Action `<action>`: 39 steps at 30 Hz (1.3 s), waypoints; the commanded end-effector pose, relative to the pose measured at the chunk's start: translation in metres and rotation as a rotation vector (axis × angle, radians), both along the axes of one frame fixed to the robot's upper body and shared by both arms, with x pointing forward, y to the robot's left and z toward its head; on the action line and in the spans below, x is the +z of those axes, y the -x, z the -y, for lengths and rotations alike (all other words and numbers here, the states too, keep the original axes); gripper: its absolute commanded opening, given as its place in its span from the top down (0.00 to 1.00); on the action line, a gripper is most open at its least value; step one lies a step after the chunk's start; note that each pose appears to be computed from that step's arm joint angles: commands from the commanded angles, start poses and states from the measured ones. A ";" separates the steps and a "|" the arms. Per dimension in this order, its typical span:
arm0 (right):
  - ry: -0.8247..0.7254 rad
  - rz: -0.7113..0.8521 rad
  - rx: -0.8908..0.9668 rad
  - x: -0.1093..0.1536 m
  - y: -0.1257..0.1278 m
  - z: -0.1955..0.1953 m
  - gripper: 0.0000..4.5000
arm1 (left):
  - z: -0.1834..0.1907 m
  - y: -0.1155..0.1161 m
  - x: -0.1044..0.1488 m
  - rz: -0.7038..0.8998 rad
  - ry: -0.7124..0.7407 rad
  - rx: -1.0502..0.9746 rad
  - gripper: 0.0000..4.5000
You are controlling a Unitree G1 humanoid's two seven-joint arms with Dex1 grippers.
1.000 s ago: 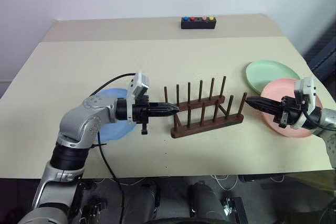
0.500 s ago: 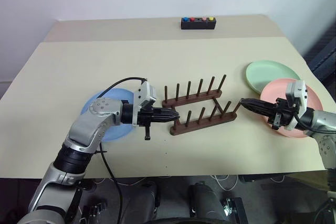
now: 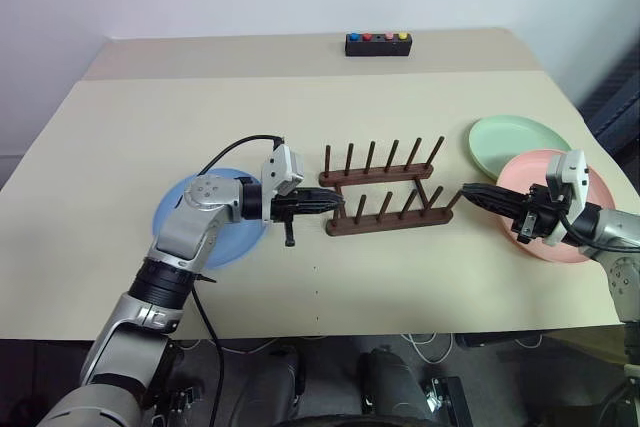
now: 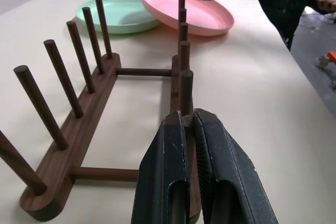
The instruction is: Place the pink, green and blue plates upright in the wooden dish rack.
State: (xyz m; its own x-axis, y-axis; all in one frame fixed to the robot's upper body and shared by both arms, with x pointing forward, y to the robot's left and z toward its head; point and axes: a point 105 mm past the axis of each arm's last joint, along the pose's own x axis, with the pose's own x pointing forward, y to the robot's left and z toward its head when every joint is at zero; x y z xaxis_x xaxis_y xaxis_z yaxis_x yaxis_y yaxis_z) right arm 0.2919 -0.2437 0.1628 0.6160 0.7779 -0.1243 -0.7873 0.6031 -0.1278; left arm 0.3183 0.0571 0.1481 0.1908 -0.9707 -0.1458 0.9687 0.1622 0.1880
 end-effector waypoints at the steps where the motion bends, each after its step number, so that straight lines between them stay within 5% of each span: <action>1: 0.012 0.065 -0.012 0.014 0.000 0.004 1.00 | -0.006 -0.005 -0.013 -0.055 -0.035 0.042 0.83; 3: 0.012 0.067 -0.011 0.014 -0.001 0.003 1.00 | -0.006 -0.008 -0.012 -0.056 -0.022 0.070 0.68; 9: 0.008 0.066 -0.005 0.015 -0.002 0.002 1.00 | -0.008 -0.008 -0.004 -0.054 0.001 0.094 0.01; 20: 0.005 0.060 0.000 0.015 0.000 0.004 1.00 | -0.038 -0.002 0.050 -0.097 0.251 0.124 0.01; 23: 0.006 0.042 0.018 0.013 0.003 0.003 1.00 | -0.037 0.022 0.057 -0.150 0.257 0.007 0.20; 30: 0.021 0.027 0.029 0.011 0.009 0.009 1.00 | -0.022 0.065 0.030 -0.237 0.077 -0.172 0.99; 35: 0.063 -0.022 0.063 0.001 0.019 0.009 1.00 | -0.009 0.063 -0.013 -0.201 -0.101 -0.137 0.99; 39: 0.199 -0.095 0.067 -0.030 0.022 0.009 1.00 | 0.001 0.035 -0.046 -0.110 -0.196 0.036 0.99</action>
State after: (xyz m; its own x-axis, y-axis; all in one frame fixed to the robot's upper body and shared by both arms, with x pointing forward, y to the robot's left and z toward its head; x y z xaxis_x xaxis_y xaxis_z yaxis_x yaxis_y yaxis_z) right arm 0.2701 -0.2543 0.1359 0.5532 0.7835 -0.2832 -0.8299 0.5478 -0.1056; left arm 0.2725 0.0599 0.1073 0.1234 -0.9371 -0.3267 0.9923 0.1197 0.0312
